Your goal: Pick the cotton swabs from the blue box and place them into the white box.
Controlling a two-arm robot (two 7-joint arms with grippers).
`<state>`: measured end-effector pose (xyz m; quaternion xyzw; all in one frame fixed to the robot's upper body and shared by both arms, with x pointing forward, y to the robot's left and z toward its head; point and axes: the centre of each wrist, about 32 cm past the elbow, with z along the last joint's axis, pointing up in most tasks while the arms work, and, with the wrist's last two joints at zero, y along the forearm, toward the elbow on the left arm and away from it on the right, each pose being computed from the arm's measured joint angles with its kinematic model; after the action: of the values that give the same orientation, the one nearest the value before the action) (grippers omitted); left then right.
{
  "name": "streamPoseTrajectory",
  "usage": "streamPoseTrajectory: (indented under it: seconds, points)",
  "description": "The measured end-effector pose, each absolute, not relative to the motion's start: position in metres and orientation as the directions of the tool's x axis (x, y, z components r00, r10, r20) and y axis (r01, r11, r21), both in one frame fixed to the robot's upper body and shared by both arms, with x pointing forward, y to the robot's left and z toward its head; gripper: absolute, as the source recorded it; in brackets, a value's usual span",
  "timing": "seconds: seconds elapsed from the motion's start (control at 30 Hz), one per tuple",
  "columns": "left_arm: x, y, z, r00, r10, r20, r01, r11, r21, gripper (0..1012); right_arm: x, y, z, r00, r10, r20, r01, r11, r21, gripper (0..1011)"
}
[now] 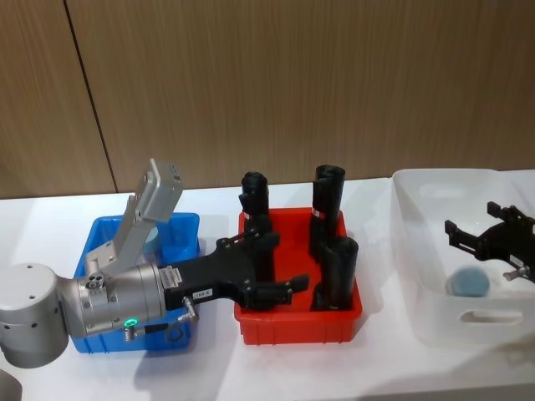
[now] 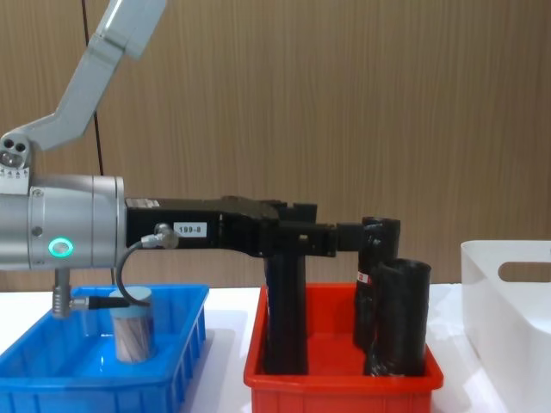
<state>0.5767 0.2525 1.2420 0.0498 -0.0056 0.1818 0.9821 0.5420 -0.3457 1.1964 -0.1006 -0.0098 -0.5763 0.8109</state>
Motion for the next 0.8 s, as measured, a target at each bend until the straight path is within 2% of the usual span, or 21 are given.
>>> streamPoseTrajectory:
  seconds: [0.03,0.17,0.53,0.8]
  points:
    - [0.577,0.253,1.242,0.934,0.356,0.029,-0.357,0.929,0.096,1003,0.542,-0.346,1.196,0.335,-0.933,0.133,0.937,0.315,-0.154,921]
    - [0.577,0.253,1.242,0.934,0.356,0.029,-0.358,0.929,0.096,1003,0.542,-0.346,1.196,0.335,-0.933,0.134,0.937,0.315,-0.154,1000]
    - [0.575,0.252,1.241,0.928,0.37,0.033,-0.372,0.923,0.097,1003,0.54,-0.342,1.195,0.338,-0.932,0.133,0.936,0.318,-0.149,1002]
    - [0.568,0.246,1.237,0.898,0.436,0.062,-0.44,0.893,0.099,1003,0.522,-0.317,1.189,0.344,-0.93,0.128,0.937,0.332,-0.108,1002]
